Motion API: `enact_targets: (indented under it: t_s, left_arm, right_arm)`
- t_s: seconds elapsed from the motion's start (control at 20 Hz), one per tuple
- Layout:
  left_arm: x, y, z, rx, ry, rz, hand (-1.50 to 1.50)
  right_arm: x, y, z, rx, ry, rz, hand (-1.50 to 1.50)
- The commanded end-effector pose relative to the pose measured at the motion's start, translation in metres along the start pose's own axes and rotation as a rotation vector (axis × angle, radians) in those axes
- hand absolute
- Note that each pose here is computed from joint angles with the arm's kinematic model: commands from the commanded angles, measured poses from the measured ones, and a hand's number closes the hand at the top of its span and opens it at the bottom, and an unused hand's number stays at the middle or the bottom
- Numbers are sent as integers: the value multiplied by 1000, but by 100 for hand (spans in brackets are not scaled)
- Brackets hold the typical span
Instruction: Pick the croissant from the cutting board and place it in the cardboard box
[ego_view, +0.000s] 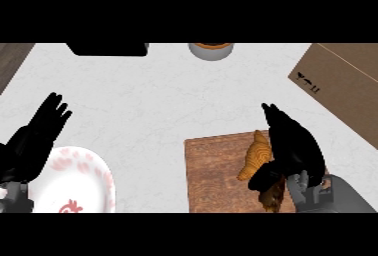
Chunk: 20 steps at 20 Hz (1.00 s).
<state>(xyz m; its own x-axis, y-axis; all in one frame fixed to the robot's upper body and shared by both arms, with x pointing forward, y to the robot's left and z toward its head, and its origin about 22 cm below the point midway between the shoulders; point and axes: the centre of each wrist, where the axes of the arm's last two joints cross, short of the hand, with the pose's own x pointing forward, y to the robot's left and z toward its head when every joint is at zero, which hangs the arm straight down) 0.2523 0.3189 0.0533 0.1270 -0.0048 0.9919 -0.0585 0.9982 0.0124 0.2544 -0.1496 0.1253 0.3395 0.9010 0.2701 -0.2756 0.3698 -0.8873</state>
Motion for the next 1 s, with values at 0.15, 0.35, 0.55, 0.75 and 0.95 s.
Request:
enact_targets:
  t_s: [0.15, 0.35, 0.55, 0.75, 0.95]
  left_arm:
    - [-5, -1, 0, 2, 21, 1, 0]
    - [-12, -5, 3, -2, -4, 16, 0]
    - [-10, 3, -6, 8, 2, 11, 0]
    - [3, 3, 7, 14, -3, -1, 0]
    - [-7, -2, 10, -6, 2, 6, 0]
  right_arm:
    - [19, 7, -3, 77, 230, 98, -150]
    - [24, 4, -7, 74, 230, 100, -150]
    - [30, 8, -5, 59, 196, 89, -150]
    - [35, 13, 1, 40, 173, 116, -150]
    - [30, 27, -20, 49, 203, 151, -150]
